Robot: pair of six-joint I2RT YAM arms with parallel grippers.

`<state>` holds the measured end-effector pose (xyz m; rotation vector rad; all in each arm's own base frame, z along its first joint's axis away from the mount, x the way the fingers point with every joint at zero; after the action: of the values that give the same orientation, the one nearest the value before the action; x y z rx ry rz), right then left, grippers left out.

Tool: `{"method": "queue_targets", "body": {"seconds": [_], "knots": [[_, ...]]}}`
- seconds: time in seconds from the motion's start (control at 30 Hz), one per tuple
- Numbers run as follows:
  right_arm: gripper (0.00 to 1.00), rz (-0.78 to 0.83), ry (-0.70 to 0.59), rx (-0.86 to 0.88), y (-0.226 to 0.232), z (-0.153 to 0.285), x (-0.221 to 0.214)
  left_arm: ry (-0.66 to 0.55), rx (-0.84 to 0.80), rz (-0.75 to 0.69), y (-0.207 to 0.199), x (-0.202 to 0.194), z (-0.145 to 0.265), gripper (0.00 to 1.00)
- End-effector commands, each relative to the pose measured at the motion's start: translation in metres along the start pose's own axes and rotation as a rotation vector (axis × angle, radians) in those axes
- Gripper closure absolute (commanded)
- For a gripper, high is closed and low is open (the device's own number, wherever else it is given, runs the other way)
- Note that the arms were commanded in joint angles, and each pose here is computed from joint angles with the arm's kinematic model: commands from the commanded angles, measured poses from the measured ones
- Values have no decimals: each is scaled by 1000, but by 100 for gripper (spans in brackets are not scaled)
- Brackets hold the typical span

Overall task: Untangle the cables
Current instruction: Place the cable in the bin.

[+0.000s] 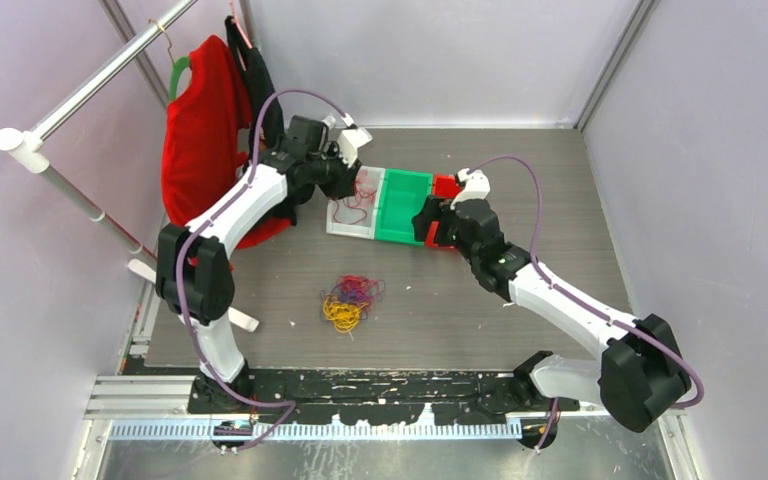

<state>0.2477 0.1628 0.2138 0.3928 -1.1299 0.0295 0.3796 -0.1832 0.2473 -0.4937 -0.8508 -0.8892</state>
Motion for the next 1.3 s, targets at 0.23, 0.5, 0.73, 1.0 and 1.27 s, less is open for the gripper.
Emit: {"method": "queue_targets", "body": {"seconds": [0.23,0.5,0.73,1.0,1.27], "knots": [[17,-35,-45,22,4,15,17,235,208,39,17,-1,5,66],[17,-28,-15,36,5,17,16,303,-225,-134,-29,-7,36,62],[17,-36,15,48,5,17,11,485,-317,-203,-66,-41,21,69],[18,-29,11,44,4,23,14,510,-261,-129,-66,-64,0,75],[19,-36,25,52,5,21,12,500,-157,-19,-58,-88,-18,75]]}}
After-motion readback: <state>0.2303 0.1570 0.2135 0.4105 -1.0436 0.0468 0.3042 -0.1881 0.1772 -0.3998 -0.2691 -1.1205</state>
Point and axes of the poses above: each gripper's point midway between its finger pads, its own z axis back along the fingers, its own y axis along the line the jaws close on, x = y × z, the point moved 10 cm from there along z, back along the fingers, and after that the axes turned 3 degrees about z, right-handed, at the moved point
